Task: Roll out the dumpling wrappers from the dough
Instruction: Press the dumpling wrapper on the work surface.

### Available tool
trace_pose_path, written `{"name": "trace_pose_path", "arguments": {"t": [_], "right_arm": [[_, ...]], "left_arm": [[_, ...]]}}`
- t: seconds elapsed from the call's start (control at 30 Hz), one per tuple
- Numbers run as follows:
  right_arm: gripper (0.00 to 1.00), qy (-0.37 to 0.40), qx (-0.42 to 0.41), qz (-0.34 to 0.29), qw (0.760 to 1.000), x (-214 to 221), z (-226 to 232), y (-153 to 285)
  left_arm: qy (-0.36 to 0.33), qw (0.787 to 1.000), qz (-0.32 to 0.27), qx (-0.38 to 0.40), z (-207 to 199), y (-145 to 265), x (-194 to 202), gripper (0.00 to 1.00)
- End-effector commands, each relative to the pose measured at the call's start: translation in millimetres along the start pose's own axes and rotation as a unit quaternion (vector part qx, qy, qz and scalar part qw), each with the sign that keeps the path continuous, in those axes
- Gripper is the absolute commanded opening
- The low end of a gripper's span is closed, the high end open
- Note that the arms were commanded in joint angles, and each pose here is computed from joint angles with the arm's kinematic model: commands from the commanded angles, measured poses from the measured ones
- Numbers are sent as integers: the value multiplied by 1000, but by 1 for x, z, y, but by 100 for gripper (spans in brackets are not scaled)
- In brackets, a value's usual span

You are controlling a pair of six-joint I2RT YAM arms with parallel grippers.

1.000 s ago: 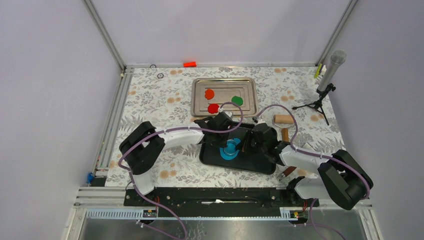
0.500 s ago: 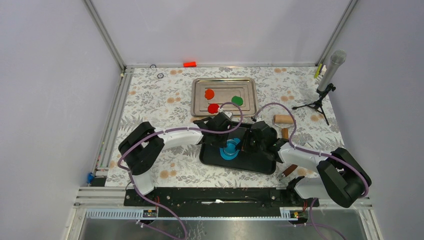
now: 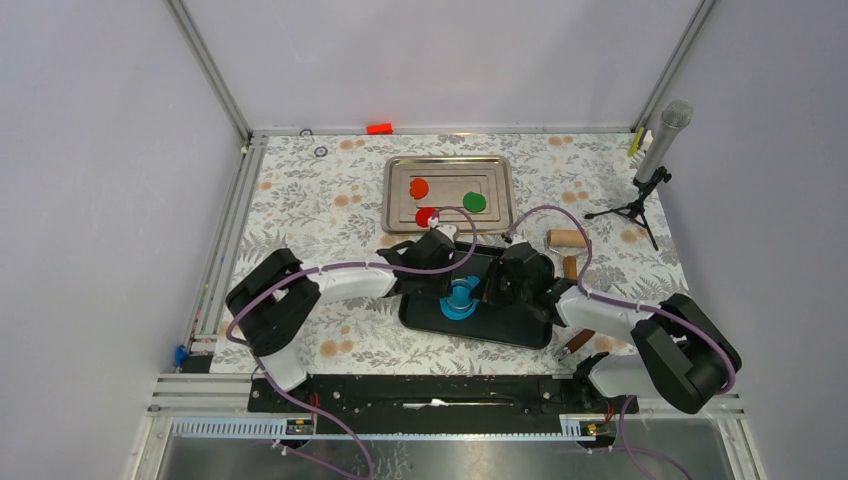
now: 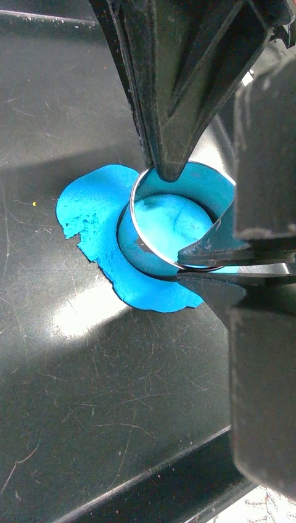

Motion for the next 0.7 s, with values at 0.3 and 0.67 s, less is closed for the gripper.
{"name": "trace_pose_path", "arguments": {"t": [0.3, 0.67], "right_arm": [[0, 22, 84, 129, 988, 63, -37, -3], [0, -1, 75, 119, 990, 74, -41, 8]], "left_arm": [[-21, 970, 242, 21, -13, -12, 94, 0], [8, 965, 257, 55, -12, -5, 92, 0]]}}
Point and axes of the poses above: each gripper's point midway between its finger pads, its own y axis back along the fingers, its own z axis along the line the jaws close on, x = y × z, the point moved 3 cm from there along y, back along the fingers, and after that the axes turned 10 degrees about y, right-handed, at the moved point
